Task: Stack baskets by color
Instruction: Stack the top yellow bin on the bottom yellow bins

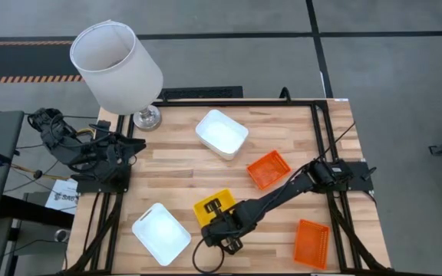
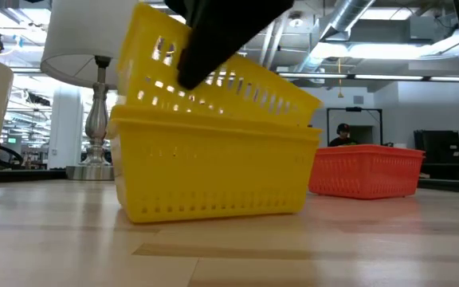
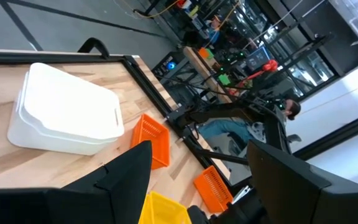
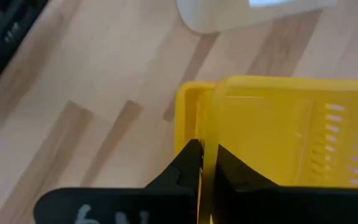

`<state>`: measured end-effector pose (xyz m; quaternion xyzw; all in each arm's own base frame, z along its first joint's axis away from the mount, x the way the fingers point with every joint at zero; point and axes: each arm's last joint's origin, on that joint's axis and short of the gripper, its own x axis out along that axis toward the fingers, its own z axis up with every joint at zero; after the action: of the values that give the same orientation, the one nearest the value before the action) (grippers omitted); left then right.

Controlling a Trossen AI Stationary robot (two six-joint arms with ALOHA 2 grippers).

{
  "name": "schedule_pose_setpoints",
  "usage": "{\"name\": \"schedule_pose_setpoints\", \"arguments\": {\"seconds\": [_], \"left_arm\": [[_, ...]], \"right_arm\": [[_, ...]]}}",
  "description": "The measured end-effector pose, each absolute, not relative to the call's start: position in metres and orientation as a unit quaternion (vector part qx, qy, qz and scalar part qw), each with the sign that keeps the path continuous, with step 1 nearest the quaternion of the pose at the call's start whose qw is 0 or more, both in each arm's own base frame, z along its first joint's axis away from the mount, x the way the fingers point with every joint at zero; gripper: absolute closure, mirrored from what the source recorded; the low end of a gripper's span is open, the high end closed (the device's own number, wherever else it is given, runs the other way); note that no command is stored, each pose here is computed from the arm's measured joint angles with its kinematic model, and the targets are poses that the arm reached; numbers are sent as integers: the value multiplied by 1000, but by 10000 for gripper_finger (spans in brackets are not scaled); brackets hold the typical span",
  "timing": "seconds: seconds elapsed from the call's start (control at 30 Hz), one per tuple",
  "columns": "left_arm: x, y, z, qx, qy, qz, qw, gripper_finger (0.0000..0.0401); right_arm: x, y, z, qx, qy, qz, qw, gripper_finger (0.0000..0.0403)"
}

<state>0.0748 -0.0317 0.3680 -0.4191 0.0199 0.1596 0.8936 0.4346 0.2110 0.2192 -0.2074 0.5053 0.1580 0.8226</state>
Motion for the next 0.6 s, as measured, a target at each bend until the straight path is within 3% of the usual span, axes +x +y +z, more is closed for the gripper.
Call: {"name": "schedule_pose_setpoints", "arguments": {"seconds": [0.3, 0.6], "left_arm": [[75, -32, 368, -419, 20, 160, 894, 149], [75, -32, 368, -422, 20, 160, 892, 149]], "right_arm": [[439, 204, 215, -189, 515, 166, 820, 350], [434, 189, 236, -186, 518, 159, 820, 254]]}}
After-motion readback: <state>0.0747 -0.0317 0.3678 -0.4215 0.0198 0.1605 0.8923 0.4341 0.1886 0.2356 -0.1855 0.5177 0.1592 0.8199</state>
